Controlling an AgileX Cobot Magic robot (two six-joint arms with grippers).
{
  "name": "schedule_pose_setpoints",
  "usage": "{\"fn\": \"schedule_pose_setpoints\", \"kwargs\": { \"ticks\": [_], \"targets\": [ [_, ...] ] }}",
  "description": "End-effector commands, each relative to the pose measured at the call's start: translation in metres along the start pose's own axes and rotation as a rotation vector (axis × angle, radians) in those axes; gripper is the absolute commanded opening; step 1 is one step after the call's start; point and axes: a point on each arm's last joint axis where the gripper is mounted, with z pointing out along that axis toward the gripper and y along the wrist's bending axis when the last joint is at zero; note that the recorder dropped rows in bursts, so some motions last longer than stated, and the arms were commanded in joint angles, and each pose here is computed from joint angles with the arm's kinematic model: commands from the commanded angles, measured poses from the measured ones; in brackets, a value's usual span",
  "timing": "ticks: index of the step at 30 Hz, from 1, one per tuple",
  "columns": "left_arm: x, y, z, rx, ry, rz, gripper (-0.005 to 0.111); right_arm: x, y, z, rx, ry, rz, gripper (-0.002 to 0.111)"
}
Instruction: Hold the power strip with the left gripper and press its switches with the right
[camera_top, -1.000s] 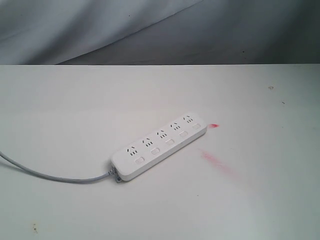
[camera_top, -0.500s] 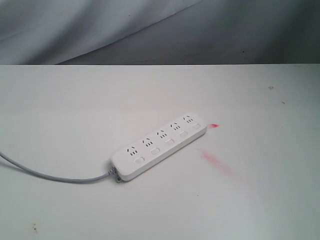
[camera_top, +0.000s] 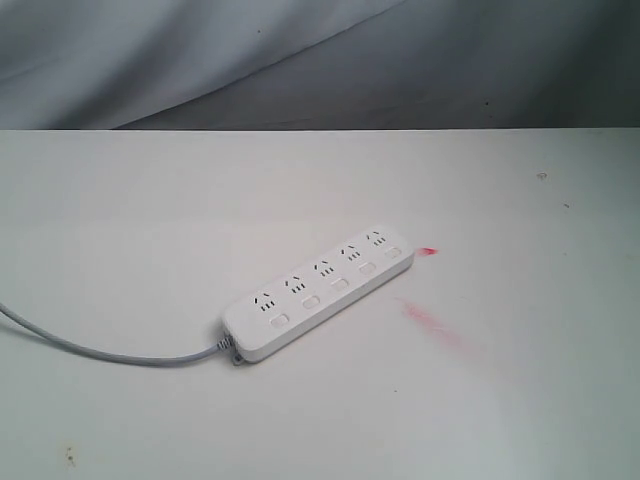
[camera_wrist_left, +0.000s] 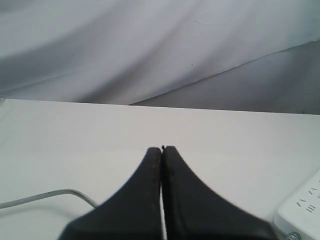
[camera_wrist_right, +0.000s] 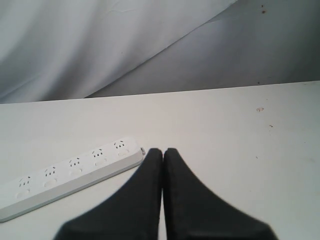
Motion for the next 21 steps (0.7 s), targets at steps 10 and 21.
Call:
{"fn": "schedule_pose_setpoints", "kwargs": {
  "ticks": [10,21],
  "targets": [
    [0.0013,-0.0005,-0.0001,0.006,0.002,-0.001,0.000,0.0005,0.0000,0.0001,-0.001,-0.006,-0.010,0.000],
    [0.0006,-0.0004,-0.0001,0.005,-0.005,0.008,0.000,0.0005,0.0000,0.0001,-0.001,-0.006,-0.010,0.000]
  ]
}}
